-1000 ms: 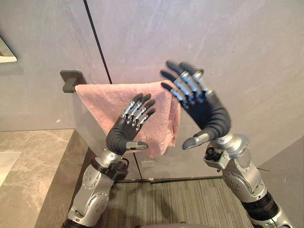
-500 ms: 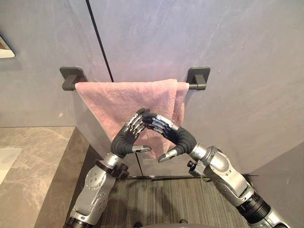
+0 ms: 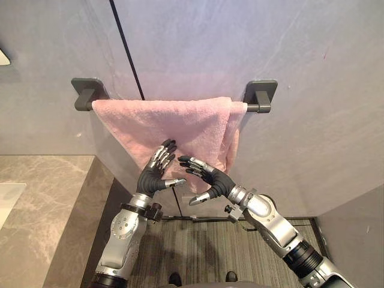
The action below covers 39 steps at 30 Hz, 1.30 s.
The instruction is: Organize washtable
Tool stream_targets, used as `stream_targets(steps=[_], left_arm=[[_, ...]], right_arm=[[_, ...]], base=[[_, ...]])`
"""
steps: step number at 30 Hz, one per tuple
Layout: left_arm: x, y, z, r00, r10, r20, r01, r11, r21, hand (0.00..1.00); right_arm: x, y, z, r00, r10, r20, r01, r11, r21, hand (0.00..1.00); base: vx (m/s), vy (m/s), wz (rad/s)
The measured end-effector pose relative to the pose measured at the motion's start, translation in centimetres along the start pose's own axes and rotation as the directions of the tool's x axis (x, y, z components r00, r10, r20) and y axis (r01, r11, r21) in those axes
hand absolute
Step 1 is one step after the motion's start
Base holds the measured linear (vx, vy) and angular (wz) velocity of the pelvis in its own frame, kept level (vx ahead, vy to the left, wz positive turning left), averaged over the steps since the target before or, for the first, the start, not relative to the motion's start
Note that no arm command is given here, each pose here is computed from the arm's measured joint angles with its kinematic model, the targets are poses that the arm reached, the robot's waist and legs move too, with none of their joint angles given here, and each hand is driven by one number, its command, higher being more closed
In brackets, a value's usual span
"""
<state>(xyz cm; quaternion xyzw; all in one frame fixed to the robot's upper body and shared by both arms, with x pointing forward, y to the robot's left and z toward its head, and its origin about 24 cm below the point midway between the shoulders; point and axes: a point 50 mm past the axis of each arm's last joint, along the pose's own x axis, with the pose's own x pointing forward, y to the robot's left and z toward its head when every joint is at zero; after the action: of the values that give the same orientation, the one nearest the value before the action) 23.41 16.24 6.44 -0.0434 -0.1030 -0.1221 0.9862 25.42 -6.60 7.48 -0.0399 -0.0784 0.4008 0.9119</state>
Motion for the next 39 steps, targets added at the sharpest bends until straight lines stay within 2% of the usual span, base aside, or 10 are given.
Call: stream_targets(steps=[8, 17, 22, 29, 31, 39], left_arm=[[1.1, 2.3, 1.2, 0.99, 0.13, 0.061, -0.134, 0.988, 0.079, 0.0], [0.6, 4.5, 1.6, 0.964, 0.254, 0.08, -0.261, 0.961, 0.089, 0.0], [0.1, 5.6, 1.5, 0.941, 0.329, 0.081, -0.335, 0.939, 0.08, 0.0], [-0.5, 6.3, 1.2, 0.926, 0.37, 0.072, -0.376, 0.92, 0.106, 0.0], [-0.7, 6.3, 0.9, 0.918, 0.391, 0.065, -0.396, 0.913, 0.098, 0.0], [-2.1, 7.1, 0.3, 0.892, 0.45, 0.036, -0.452, 0.887, 0.097, 0.0]], right_arm=[[-0.8, -3.7, 1.1, 0.978, -0.203, 0.048, 0.205, 0.979, -0.025, 0.0], [-2.5, -6.7, 1.9, 0.935, -0.342, 0.09, 0.344, 0.939, -0.002, 0.0], [-4.1, -8.0, 2.0, 0.884, -0.455, 0.108, 0.453, 0.89, 0.046, 0.0], [-5.6, -8.2, 2.0, 0.838, -0.529, 0.135, 0.518, 0.848, 0.109, 0.0], [-6.5, -8.5, 1.5, 0.805, -0.58, 0.124, 0.565, 0.813, 0.14, 0.0], [-9.0, -8.6, 1.6, 0.739, -0.66, 0.132, 0.642, 0.75, 0.158, 0.0]], base=[[-0.01, -0.004, 0.01], [-0.02, -0.006, 0.0], [-0.03, -0.005, 0.0], [0.0, 0.0, 0.0], [0.0, 0.0, 0.0], [-0.03, -0.009, -0.01]])
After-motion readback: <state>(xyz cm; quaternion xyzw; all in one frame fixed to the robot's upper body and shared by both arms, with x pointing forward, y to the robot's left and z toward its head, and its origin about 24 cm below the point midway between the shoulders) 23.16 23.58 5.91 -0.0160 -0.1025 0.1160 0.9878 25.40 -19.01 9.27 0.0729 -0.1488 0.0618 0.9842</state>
